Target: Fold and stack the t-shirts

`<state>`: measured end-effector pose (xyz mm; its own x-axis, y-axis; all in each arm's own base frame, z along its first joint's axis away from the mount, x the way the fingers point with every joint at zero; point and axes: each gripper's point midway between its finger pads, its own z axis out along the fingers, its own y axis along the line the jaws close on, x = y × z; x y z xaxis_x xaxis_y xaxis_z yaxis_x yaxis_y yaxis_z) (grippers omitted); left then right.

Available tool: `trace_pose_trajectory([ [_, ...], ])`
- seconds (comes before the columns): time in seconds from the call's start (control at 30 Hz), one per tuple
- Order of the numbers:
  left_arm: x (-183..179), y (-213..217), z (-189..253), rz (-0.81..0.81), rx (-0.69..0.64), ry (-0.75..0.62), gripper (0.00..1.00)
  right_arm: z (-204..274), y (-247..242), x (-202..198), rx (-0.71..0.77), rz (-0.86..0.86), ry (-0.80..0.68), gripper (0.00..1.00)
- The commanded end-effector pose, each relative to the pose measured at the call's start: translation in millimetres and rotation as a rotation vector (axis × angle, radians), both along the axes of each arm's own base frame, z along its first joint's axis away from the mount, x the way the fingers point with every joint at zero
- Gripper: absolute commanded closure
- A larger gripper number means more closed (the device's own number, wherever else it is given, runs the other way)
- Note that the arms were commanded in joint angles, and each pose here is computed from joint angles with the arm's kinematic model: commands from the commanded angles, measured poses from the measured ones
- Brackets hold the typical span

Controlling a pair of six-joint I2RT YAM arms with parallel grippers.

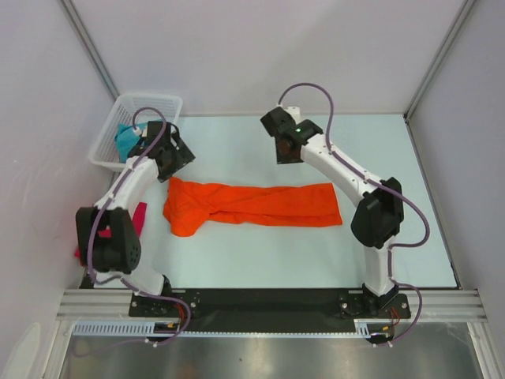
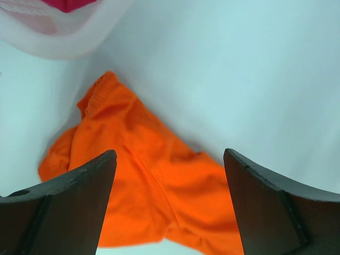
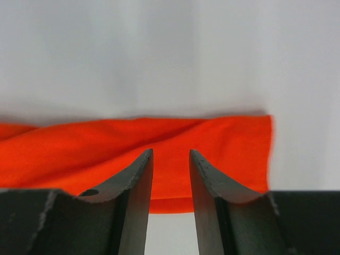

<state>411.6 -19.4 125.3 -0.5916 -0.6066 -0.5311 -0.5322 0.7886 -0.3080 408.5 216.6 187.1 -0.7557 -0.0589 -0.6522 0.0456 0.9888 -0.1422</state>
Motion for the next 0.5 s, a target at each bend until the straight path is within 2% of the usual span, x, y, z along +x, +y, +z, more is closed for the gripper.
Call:
trace_pose_trajectory([
  [0.0, -34.1, 20.2, 88.1, 0.015, 0.196, -0.145, 0.12, -7.5, 101.0, -15.6, 0.303, 0.310, 0.106, 0.59],
  [0.07, -49.0, 27.4, 108.0, 0.013, 0.247, -0.156, 0.12, -10.7, 133.0, -19.7, 0.437, 0.383, 0.140, 0.57],
  [0.1, -56.1, 34.9, 117.4, 0.034, 0.282, -0.162, 0.12, -21.8, 151.3, -31.5, 0.523, 0.427, 0.210, 0.57],
  [0.17, -75.5, 44.1, 140.7, 0.060, 0.316, -0.189, 0.11, -26.6, 175.3, -34.7, 0.612, 0.472, 0.228, 0.56],
  [0.2, -82.6, 50.6, 147.1, 0.086, 0.340, -0.195, 0.11, -40.8, 185.3, -41.1, 0.653, 0.480, 0.288, 0.55],
  [0.23, -93.5, 55.1, 162.0, 0.109, 0.347, -0.233, 0.10, -44.6, 193.1, -44.9, 0.676, 0.496, 0.308, 0.55],
  [0.37, -120.5, 60.9, 177.4, 0.132, 0.357, -0.266, 0.10, -61.7, 223.5, -62.4, 0.754, 0.566, 0.397, 0.52],
  [0.47, -133.0, 57.4, 171.9, 0.114, 0.336, -0.264, 0.10, -70.6, 242.3, -78.8, 0.765, 0.625, 0.453, 0.52],
])
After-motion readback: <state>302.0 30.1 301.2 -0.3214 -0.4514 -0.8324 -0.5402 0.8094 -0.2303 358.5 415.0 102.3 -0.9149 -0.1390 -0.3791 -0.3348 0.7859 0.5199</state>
